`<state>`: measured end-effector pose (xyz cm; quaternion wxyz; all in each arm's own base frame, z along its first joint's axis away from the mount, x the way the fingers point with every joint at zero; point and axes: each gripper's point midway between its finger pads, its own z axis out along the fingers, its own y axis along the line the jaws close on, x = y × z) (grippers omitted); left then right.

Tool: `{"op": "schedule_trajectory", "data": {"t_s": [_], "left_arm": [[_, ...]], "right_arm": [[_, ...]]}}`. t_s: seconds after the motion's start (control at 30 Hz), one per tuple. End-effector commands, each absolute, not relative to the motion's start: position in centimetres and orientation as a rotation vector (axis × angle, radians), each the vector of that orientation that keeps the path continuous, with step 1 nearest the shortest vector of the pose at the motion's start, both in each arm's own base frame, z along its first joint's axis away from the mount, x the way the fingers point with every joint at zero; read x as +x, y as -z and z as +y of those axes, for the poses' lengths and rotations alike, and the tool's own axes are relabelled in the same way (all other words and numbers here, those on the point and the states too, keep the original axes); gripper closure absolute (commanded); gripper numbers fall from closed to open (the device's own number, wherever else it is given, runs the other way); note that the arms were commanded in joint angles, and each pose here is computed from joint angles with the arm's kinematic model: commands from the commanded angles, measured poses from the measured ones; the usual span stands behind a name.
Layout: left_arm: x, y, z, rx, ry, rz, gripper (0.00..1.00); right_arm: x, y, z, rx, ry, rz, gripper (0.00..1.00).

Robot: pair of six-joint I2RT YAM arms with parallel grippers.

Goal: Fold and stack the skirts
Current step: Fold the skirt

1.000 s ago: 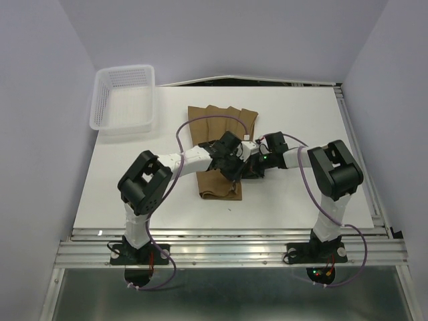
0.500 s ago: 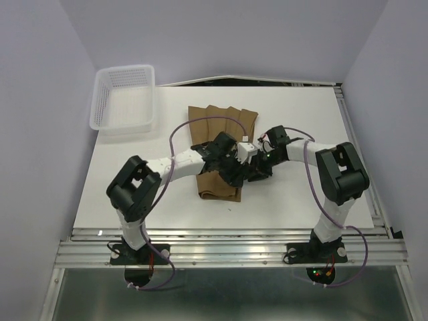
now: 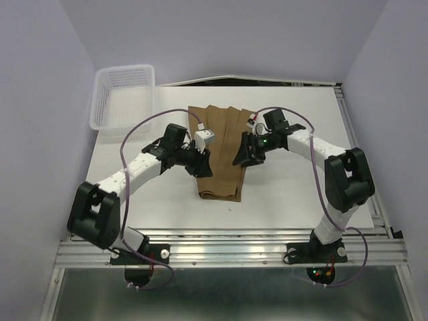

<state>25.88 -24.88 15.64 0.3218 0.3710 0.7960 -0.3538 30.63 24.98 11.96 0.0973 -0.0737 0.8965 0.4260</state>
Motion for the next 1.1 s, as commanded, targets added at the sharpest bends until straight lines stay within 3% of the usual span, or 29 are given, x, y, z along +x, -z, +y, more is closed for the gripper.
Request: {"op": "schedule_trajectory", "data": {"t_s": [0.0,0.23,0.4,0.5,0.57,0.67,0.8,0.9,1.07], "left_arm": [[21.8,-10.1,-24.9,1.052,1.142,2.263,0.61],[23.1,-3.3,-22.8,0.883,1.242,2.569,0.75],[24.7,-0.8,-21.7,0.857,1.180,2.692,0.78],[26.5,-4.5,-22.1,0.965,1.080,2.520,0.54],[26.7,-7.6,-22.8,1.057,1.014,2.386,0.46],[27.1,-10.0,-23.1,1.153,0.836,2.251,0.41],[26.6,-12.7,-23.1,1.191,0.609,2.070,0.28],[26.9,-13.0,-22.6,1.179,0.475,1.982,0.27],[27.7,-13.5,-21.8,1.166,0.349,1.871,0.27]], "right_arm": [[27.9,-13.1,30.0,-0.402,-1.538,2.606,0.39],[25.3,-4.2,28.4,-0.399,-1.458,2.844,0.43],[25.3,-1.0,27.6,-0.388,-1.359,2.919,0.47],[26.5,-2.9,28.2,-0.396,-1.356,2.866,0.46],[27.4,-5.6,28.4,-0.370,-1.332,2.809,0.44],[27.8,-8.7,27.7,-0.315,-1.281,2.741,0.38],[25.1,-6.9,25.2,-0.105,-1.221,2.828,0.36],[23.9,-5.0,24.3,0.073,-1.167,2.883,0.30],[22.8,-2.9,23.9,0.286,-1.147,2.949,0.28]]}}
